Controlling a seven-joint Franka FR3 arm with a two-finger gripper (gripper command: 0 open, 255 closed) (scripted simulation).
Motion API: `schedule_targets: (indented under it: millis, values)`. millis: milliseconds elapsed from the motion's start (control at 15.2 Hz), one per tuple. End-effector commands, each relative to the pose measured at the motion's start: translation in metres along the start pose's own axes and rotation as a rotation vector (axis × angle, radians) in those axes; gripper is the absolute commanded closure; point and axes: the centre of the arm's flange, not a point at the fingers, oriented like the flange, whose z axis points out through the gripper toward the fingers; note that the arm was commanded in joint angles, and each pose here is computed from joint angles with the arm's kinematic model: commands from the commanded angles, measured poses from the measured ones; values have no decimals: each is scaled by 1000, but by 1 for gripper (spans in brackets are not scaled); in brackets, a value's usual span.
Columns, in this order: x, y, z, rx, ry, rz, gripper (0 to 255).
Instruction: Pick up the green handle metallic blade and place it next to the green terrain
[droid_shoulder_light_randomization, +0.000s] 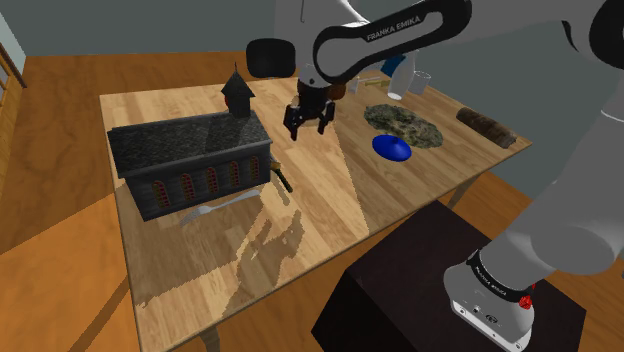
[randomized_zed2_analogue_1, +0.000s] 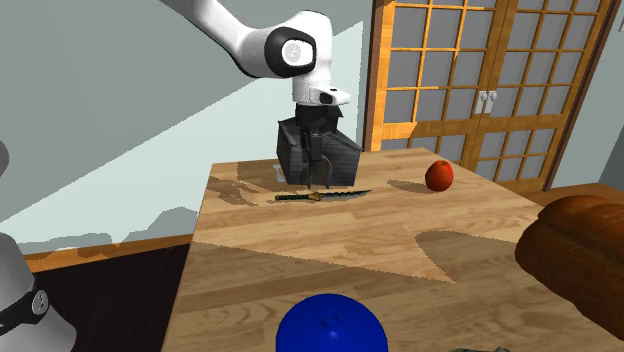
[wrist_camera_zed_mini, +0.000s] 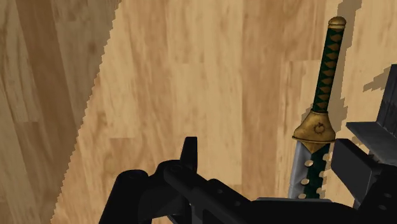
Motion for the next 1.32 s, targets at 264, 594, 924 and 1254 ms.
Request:
schedule_targets:
  millis: [264,594,924,1254]
  values:
    - [53,-42,41,0,-3,10,0]
    - [98,-77,75,0,-6,18,0]
    - [108,-84,98,0,-7,20,0]
    - [108,-84,122,0,-7,20,0]
